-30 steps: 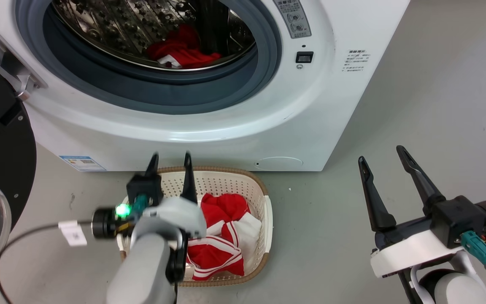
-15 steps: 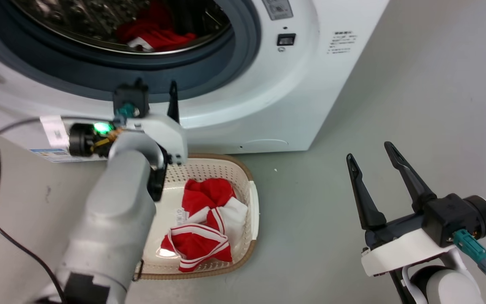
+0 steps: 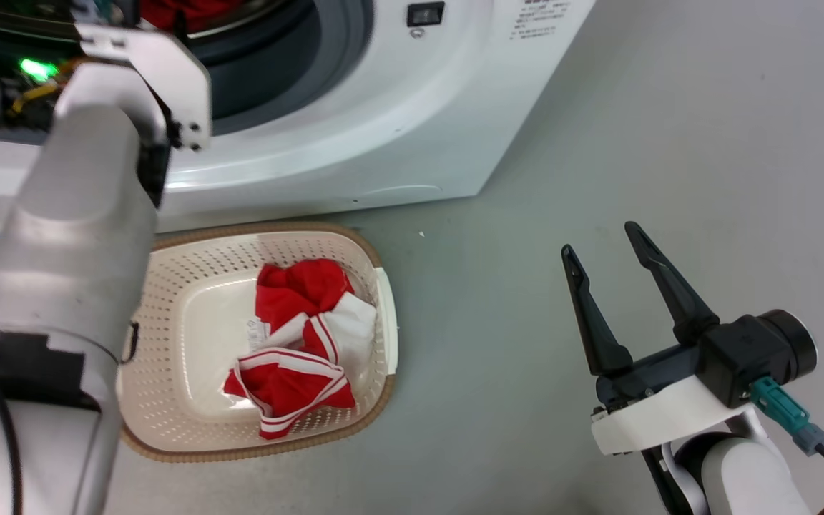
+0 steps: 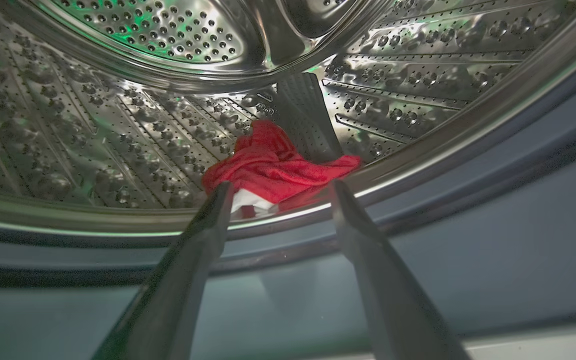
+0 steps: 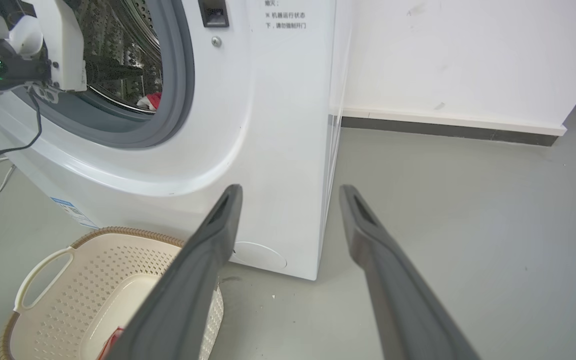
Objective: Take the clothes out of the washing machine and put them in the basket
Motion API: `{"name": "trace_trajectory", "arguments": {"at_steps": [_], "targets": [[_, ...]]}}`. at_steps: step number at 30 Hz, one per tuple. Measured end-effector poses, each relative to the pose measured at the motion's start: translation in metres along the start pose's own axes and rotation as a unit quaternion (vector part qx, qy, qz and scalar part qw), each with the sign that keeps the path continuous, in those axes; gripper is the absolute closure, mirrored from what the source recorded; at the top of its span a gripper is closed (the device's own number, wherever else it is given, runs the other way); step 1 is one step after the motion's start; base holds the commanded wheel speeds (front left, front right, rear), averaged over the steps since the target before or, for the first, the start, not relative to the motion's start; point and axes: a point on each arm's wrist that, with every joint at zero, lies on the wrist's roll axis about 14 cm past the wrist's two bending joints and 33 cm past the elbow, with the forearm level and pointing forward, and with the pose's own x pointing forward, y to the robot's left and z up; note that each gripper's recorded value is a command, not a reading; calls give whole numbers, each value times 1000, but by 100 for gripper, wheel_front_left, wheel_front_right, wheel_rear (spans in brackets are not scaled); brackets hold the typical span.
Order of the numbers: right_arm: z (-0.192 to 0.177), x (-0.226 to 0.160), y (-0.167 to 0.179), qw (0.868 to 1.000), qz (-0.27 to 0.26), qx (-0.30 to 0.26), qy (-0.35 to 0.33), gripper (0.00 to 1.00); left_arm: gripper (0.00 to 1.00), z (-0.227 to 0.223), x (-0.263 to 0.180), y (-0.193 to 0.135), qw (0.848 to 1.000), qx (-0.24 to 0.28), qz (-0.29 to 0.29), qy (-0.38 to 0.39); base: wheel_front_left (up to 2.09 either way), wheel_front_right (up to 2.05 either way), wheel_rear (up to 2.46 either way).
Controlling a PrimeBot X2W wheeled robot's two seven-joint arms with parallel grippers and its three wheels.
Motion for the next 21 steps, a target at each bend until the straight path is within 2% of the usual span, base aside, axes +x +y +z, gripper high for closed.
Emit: {"name": "trace_trajectory", "arguments": {"at_steps": [11,21], "targets": [[-40,5,-14,999,-17,15,42,0,0,-9,57,16,996,29,-7,85,0,0,0],[-73,2,-30,996,-39,24,79,0,0,-46,93,11,980,28,-2,198,0,0,0]]}}
